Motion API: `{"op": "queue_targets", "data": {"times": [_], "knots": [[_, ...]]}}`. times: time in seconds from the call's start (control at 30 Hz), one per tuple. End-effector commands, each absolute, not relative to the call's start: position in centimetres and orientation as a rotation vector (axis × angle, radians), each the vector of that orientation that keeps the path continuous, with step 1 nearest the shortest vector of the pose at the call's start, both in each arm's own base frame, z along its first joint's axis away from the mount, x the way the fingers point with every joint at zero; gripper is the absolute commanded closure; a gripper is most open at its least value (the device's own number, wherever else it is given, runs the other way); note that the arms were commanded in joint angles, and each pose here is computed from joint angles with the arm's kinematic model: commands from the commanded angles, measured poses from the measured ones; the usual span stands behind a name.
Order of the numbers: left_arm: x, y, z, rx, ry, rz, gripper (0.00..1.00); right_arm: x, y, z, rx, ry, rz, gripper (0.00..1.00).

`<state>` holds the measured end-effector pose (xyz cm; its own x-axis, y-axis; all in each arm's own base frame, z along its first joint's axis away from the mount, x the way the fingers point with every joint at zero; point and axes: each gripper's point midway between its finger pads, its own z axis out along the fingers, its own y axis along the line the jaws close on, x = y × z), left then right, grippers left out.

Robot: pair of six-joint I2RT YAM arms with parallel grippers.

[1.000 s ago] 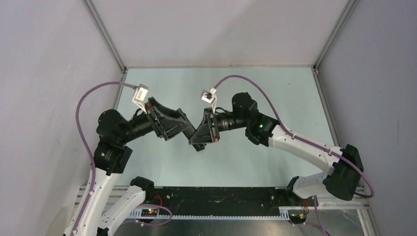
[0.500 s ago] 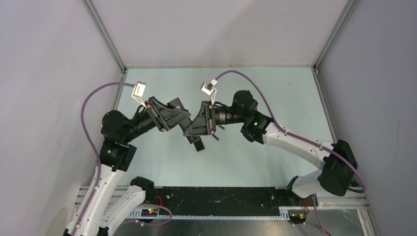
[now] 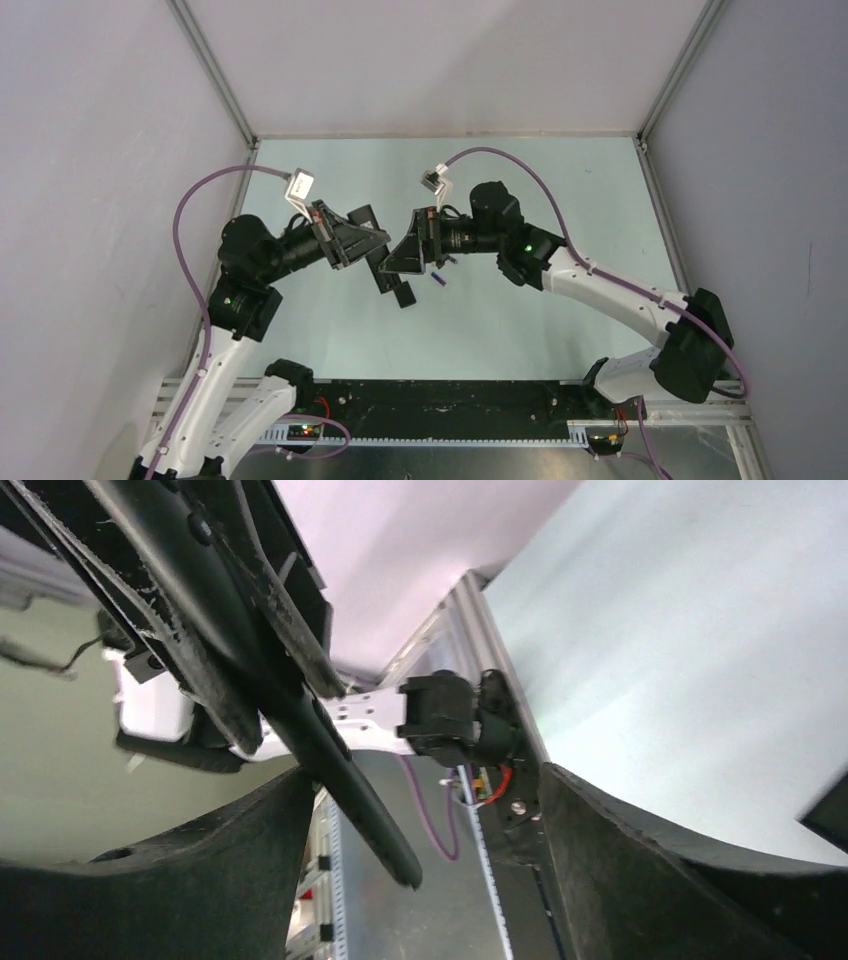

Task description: Load the batteries into the remote control

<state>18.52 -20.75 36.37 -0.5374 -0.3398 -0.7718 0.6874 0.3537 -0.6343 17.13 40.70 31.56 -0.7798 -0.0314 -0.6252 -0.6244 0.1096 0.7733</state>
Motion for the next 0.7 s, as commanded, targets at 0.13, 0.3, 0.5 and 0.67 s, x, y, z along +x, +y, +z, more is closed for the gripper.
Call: {"op": "queue_targets", "data": {"times": [0.13, 0.3, 0.5, 0.67], "knots": [[21.3, -18.8, 33.1, 0.285, 1.735, -1.152, 1.0, 21.8, 34.9, 28.1, -0.358, 2.072, 1.252, 0.14], [22.5, -17.5, 30.3, 0.221, 1.82, -1.041, 1.0, 24.2, 33.1, 22.7, -0.321, 2.196, 0.964, 0.5], [22.9, -17.2, 28.9, 0.207, 1.868, -1.004, 1.0, 27.2, 32.3, 17.1, -0.354, 2.278, 0.699, 0.66], [23.0, -16.9, 28.2, 0.205, 1.888, -0.982, 1.0, 28.9, 31.9, 13.1, -0.392, 2.353, 0.521, 0.5]]}}
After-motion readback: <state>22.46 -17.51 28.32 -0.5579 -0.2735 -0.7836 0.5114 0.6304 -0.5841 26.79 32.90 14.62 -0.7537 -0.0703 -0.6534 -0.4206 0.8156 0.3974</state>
